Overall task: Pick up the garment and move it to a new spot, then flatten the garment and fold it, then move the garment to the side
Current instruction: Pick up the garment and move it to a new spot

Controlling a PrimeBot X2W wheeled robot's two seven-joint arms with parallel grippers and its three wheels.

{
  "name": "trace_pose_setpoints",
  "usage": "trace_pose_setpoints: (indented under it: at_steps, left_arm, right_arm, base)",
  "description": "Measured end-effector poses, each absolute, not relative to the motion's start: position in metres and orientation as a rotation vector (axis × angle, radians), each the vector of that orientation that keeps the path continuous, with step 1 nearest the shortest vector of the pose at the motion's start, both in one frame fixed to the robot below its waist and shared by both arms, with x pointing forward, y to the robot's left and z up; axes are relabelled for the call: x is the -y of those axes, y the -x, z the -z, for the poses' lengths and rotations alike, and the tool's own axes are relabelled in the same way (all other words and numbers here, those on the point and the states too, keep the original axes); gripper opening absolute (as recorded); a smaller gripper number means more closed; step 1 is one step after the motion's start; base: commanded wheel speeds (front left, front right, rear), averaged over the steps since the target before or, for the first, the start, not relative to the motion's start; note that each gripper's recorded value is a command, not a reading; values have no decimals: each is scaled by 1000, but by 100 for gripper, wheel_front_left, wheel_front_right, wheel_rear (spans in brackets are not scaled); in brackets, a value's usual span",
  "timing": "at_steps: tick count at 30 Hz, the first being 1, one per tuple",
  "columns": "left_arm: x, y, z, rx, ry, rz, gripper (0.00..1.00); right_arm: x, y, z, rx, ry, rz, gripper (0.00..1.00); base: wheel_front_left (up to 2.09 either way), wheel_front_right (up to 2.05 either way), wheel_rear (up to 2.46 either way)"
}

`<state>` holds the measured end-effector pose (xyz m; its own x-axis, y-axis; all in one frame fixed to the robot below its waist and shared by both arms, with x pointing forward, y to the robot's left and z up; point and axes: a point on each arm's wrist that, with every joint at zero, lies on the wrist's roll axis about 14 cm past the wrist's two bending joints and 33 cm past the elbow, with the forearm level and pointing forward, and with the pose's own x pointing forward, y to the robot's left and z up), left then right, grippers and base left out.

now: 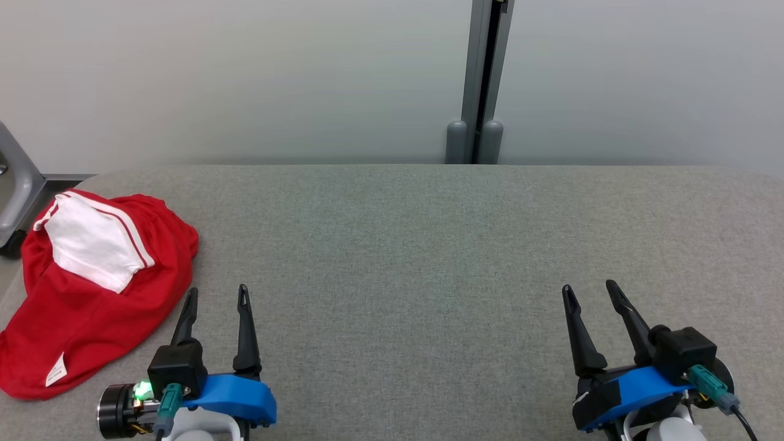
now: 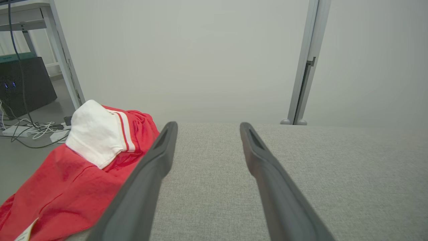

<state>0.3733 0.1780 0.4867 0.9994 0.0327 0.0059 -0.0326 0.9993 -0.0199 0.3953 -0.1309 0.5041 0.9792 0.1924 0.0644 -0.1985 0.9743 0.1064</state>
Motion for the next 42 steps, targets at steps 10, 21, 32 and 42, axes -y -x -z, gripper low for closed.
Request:
trace_pose_setpoints:
  at_steps: [10,21,32,42]
  left_arm:
    - [-179,-373,-485,0,23,-35,100]
    - [-191,-370,-486,3,13,-65,100]
    - [-233,-351,-492,19,-1,-186,100]
    - [-281,-316,-495,26,-11,-339,100]
  right_arm:
    - [133,-395,-501,46,-120,-191,100]
    - [125,-400,-502,46,-122,-213,100]
    - [84,-411,-504,45,-130,-324,100]
    - [33,-419,-504,40,-132,-458,100]
  base:
    - [0,0,0]
    - [0,0,0]
    - [0,0,0]
    - [0,0,0]
